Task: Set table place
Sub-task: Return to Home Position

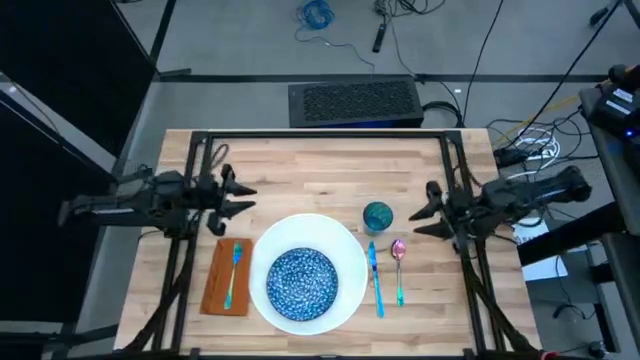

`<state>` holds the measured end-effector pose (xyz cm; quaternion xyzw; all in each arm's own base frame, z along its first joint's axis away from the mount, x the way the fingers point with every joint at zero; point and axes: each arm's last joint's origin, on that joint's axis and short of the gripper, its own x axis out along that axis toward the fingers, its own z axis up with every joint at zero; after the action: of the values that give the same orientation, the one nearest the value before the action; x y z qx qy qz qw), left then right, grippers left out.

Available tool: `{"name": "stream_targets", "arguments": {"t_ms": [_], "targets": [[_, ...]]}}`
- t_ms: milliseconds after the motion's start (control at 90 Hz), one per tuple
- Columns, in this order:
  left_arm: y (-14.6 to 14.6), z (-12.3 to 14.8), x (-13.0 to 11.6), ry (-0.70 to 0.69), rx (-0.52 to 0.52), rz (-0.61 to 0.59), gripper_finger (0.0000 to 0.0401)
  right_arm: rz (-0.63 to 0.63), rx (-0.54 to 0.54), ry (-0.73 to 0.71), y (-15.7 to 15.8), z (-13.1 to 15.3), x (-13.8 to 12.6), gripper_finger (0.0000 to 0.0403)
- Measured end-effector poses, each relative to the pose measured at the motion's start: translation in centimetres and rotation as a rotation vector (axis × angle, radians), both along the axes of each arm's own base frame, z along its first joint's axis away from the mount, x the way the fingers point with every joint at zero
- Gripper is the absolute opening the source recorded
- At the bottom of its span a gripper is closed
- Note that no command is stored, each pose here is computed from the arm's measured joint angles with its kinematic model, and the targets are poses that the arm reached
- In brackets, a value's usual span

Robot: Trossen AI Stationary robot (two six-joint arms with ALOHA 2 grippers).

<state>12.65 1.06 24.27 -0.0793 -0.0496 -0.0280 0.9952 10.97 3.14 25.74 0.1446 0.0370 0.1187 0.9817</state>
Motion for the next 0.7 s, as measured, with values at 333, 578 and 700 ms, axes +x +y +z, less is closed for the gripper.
{"name": "stream_targets", "arguments": {"t_ms": [333,578,700], "targets": [[0.0,-3.8,0.0,-0.014,-0.047,-0.005,0.0134,0.047,0.126,-0.040,0.4,-5.7,0.7,0.0137],[0.1,-6.3,-0.3,0.016,-0.062,0.025,0.0134,0.095,0.137,-0.009,0.7,-7.5,0.6,0.0137],[0.1,-6.4,-0.3,-0.005,-0.068,0.041,0.0134,0.106,0.142,-0.052,0.8,-8.3,0.4,0.0137]]}}
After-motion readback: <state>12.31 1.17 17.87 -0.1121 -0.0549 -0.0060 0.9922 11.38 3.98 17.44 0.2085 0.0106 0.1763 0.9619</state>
